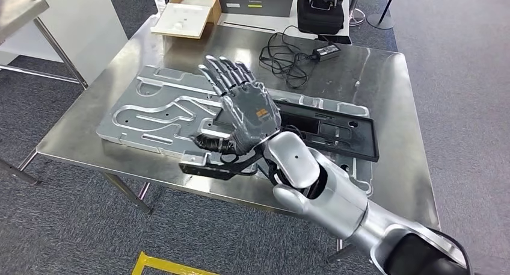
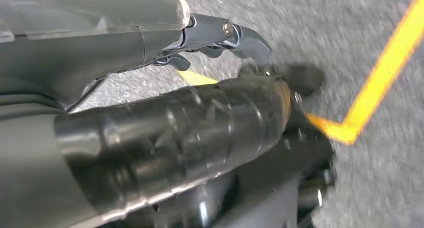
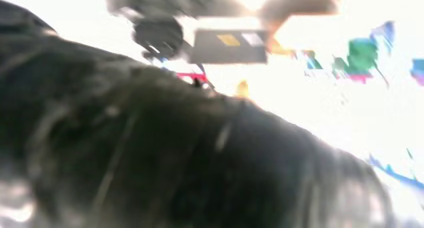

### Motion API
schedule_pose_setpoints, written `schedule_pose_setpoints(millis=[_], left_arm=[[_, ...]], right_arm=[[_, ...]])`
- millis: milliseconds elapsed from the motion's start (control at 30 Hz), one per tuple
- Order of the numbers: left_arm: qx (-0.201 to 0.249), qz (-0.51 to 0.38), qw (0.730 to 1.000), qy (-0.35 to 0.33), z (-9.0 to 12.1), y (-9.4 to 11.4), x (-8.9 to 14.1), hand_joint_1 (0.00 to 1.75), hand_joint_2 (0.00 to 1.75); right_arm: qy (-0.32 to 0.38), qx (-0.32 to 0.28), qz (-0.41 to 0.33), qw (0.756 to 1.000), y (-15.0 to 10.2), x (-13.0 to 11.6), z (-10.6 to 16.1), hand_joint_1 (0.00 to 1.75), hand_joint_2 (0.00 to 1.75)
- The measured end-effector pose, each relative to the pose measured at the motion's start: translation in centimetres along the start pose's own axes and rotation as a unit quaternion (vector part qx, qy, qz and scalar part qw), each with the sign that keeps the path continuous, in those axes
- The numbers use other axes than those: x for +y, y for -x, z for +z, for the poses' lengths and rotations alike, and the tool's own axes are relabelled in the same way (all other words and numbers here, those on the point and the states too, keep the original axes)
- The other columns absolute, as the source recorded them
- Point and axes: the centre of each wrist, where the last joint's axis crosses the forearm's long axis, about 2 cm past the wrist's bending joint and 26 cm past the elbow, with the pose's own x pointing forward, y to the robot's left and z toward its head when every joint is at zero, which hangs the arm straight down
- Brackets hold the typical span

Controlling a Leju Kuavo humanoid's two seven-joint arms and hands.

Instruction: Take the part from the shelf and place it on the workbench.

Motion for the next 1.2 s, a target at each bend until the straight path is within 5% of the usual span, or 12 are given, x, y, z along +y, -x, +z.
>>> schedule_pose_setpoints(millis=[233,367,833,1200], left_arm=[[-0.003,0.002,1.0,0.002,0.0,-0.1,-0.2,0.0,0.0],[-0.002,0.0,1.0,0.002,0.0,-0.1,-0.2,0.0,0.0],[-0.006,-0.011,1.0,-0.018,-0.1,-0.4,-0.1,0.0,0.0],[-0.008,-0.013,1.0,-0.027,-0.1,-0.5,0.1,0.0,0.0]], right_arm=[[0.092,-0.043,0.001,0.995,-2.2,-3.3,0.7,0.0,0.0],[0.111,-0.081,-0.014,0.99,-3.6,-3.5,1.6,0.0,1.75],[0.088,-0.196,-0.197,0.956,-11.5,-2.2,5.4,0.0,1.75],[0.06,-0.202,-0.25,0.945,-13.2,-0.6,6.3,0.0,1.75]])
